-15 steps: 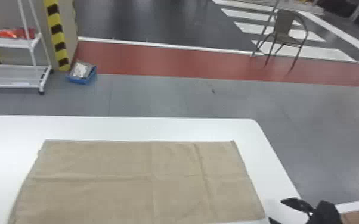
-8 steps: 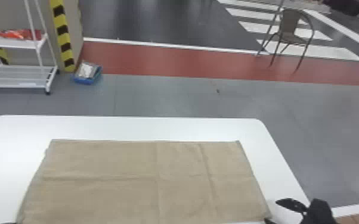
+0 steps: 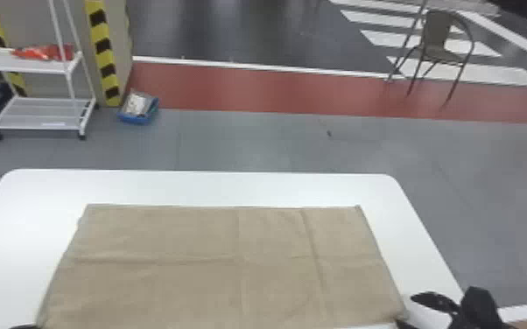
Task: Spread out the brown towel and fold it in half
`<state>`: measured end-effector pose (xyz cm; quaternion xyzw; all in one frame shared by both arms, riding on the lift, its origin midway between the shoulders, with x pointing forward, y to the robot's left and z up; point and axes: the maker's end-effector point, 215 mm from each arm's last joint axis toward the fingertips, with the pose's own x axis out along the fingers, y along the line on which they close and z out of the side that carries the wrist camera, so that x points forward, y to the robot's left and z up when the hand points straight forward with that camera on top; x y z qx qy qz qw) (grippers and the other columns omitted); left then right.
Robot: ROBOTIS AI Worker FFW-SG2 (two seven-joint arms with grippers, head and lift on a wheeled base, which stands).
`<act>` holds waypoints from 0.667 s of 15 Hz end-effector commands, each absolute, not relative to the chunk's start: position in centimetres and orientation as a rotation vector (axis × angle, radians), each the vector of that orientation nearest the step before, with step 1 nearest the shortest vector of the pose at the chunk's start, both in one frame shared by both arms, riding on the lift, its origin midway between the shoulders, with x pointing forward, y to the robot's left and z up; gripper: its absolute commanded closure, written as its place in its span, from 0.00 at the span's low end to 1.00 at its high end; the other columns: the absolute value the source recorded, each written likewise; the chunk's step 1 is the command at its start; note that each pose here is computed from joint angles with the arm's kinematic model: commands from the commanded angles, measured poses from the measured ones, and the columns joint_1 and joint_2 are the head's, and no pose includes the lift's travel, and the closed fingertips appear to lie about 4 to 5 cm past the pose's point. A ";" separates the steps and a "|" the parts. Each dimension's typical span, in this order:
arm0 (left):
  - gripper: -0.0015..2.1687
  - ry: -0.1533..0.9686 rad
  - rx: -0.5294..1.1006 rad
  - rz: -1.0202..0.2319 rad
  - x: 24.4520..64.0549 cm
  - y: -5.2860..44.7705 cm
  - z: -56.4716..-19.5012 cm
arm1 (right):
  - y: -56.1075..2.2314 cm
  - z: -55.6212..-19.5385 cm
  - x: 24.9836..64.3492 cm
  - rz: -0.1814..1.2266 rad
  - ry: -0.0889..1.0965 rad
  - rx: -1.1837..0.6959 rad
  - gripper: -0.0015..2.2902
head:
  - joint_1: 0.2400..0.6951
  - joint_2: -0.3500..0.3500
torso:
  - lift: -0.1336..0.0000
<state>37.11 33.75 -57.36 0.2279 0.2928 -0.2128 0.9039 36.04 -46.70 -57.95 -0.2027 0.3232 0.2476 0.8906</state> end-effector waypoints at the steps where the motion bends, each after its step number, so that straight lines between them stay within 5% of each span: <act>1: 0.63 0.605 0.471 -0.440 37.2 33.6 -57.4 | -47.2 -57.5 35.8 0.507 0.663 -0.418 0.18 | 1.00 0.21 | 1.00; 10: 0.63 0.620 0.472 -0.443 37.2 33.5 -57.7 | -47.7 -59.0 35.9 0.500 0.717 -0.419 0.18 | 1.00 0.18 | 1.00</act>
